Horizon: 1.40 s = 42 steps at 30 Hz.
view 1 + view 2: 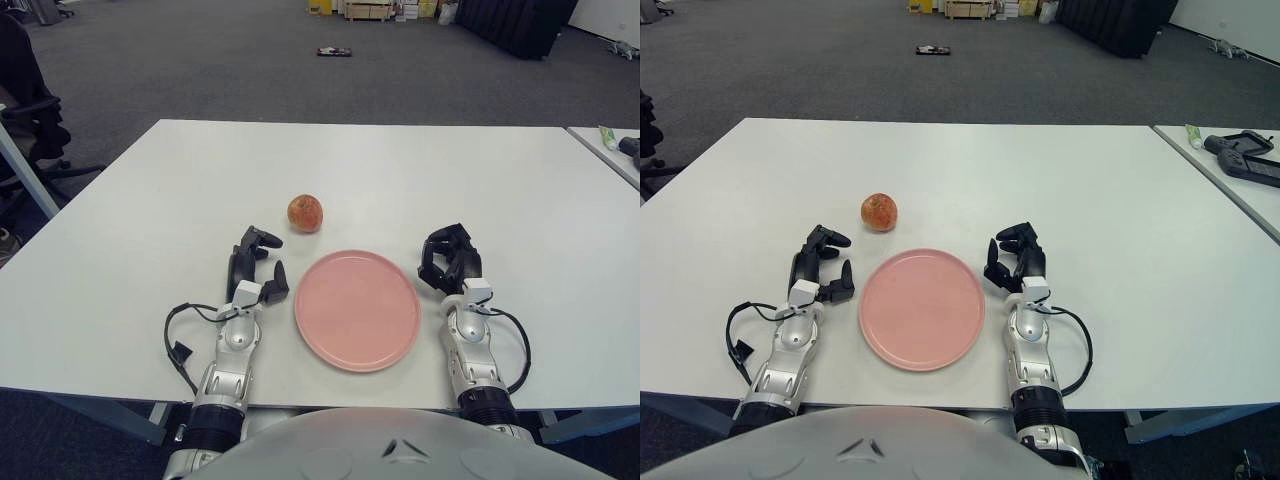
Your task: Put the apple into the plate.
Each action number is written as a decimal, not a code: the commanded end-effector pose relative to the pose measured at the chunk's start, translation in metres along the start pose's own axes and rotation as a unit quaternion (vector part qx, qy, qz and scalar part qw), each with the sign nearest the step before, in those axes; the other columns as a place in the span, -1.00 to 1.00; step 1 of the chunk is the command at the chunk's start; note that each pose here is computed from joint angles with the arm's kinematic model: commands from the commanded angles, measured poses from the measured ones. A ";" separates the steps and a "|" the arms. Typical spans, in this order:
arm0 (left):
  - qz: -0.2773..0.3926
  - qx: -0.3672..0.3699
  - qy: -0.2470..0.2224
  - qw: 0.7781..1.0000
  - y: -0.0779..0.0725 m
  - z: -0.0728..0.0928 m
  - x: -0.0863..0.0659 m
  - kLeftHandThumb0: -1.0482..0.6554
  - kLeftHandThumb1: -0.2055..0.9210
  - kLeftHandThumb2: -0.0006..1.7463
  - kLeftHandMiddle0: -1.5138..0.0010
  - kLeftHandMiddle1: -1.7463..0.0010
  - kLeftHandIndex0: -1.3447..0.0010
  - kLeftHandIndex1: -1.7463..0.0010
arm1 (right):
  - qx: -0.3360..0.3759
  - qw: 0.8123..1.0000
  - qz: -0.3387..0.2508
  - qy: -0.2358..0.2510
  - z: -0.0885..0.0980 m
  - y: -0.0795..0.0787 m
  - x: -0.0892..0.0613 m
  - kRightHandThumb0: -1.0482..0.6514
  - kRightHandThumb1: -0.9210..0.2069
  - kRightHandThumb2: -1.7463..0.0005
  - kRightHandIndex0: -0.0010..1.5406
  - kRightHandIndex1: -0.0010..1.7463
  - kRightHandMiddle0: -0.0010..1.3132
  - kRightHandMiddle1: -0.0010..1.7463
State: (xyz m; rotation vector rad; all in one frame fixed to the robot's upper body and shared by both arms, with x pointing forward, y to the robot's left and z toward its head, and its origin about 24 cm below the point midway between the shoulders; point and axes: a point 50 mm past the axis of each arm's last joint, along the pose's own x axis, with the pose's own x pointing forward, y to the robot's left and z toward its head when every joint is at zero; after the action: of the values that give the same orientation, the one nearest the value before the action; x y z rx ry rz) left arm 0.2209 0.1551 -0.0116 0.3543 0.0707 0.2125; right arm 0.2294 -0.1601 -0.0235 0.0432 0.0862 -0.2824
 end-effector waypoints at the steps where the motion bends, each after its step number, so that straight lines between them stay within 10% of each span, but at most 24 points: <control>1: 0.017 0.043 -0.048 0.998 0.010 0.013 0.021 0.22 0.09 0.41 0.27 -1.00 0.55 -1.00 | -0.007 0.999 -0.007 0.037 -0.013 -0.004 -0.007 -0.26 -0.28 -0.23 -0.11 1.00 -0.31 1.00; 6: 0.012 0.075 -0.095 0.993 0.019 0.030 0.041 0.22 0.31 0.18 0.33 -0.85 0.61 -1.00 | -0.004 0.999 -0.003 0.040 -0.013 -0.003 -0.006 -0.26 -0.29 -0.22 -0.11 1.00 -0.31 1.00; 9: 0.008 0.087 -0.113 0.990 0.023 0.036 0.050 0.22 0.77 -0.26 0.45 -0.74 0.80 -1.00 | 0.001 0.999 -0.002 0.040 -0.013 -0.003 -0.006 -0.25 -0.31 -0.21 -0.10 1.00 -0.32 1.00; 13: 0.007 0.114 -0.139 0.984 0.030 0.049 0.070 -0.40 0.49 -0.04 0.85 -0.36 0.96 -0.41 | -0.002 0.999 -0.008 0.043 -0.014 -0.004 -0.005 -0.25 -0.31 -0.20 -0.09 1.00 -0.33 1.00; 21: -0.044 0.141 -0.222 0.964 0.027 0.075 0.085 -0.87 0.44 -0.24 0.99 0.83 1.00 0.77 | -0.008 0.999 -0.009 0.043 -0.014 -0.005 -0.006 -0.26 -0.30 -0.21 -0.08 1.00 -0.32 1.00; 42: -0.198 0.243 -0.267 0.911 0.003 0.092 0.118 -1.00 0.43 -0.54 1.00 1.00 1.00 1.00 | -0.001 0.999 -0.008 0.031 -0.013 -0.006 -0.007 -0.25 -0.34 -0.18 -0.10 1.00 -0.34 1.00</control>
State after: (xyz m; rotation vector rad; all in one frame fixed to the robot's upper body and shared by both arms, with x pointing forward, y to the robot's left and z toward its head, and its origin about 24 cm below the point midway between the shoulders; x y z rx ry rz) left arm 0.3400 0.1600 0.0625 0.8360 -0.3133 -0.2711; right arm 0.2292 -0.1613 -0.0222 0.0455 0.0729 -0.2861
